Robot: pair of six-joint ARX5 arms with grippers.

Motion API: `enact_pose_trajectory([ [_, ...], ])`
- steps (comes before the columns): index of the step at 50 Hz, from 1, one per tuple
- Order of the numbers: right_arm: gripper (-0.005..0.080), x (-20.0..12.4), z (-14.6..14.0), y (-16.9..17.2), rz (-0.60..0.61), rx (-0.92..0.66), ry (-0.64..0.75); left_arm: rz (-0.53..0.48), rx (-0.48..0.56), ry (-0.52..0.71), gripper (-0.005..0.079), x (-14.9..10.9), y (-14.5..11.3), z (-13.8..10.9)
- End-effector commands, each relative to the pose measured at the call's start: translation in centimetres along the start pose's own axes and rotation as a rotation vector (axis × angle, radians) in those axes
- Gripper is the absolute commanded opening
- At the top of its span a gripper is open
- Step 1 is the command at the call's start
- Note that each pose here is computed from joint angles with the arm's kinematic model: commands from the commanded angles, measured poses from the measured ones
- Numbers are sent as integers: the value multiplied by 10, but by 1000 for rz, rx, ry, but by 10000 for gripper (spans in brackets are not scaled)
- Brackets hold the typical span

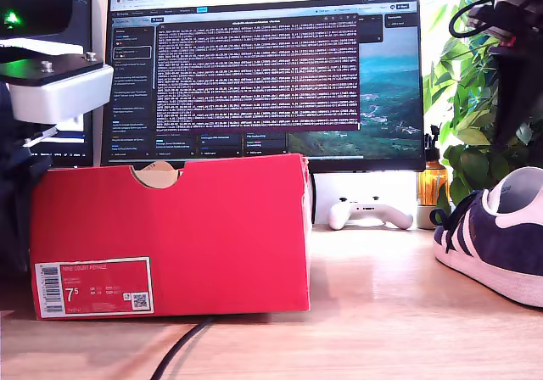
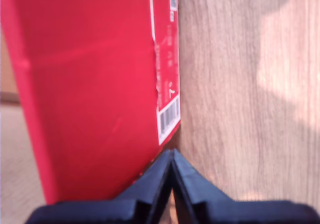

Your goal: Pack the blue shoes by picking the first shoe and placing it inside the red shoebox, left side, then picking and rotating the second shoe and placing it in the shoebox

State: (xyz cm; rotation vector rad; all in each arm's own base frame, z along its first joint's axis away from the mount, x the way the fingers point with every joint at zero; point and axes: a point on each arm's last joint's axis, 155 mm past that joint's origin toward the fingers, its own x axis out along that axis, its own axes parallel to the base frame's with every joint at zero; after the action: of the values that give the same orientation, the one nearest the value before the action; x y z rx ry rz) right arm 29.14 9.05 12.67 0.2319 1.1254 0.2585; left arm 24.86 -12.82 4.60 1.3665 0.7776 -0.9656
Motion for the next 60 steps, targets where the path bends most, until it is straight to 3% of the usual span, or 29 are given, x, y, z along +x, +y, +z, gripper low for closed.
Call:
enact_pose_trajectory([
  [1, 288, 5, 1, -3, -21, -21, 17, -7, 10, 1, -19, 7, -3, 1],
  [12, 344, 36, -15, -16, -53, -35, 143, -7, 10, 1, -19, 7, -3, 1],
  [25, 330, 73, -35, -15, -54, -78, 269, -7, 10, 1, -19, 7, -3, 1],
  [30, 237, 82, -42, -12, -53, -90, 302, -8, 9, 1, -19, 7, -3, 1],
  [36, -24, 91, -44, -8, -44, -130, 314, -7, 9, 1, -19, 7, -3, 1],
  [47, -13, 90, -29, 8, -31, -126, 272, -7, 9, 1, -19, 7, -3, 1],
  [60, -13, 55, 25, 90, 68, -222, 144, -7, 10, 1, -19, 7, -3, 1],
])
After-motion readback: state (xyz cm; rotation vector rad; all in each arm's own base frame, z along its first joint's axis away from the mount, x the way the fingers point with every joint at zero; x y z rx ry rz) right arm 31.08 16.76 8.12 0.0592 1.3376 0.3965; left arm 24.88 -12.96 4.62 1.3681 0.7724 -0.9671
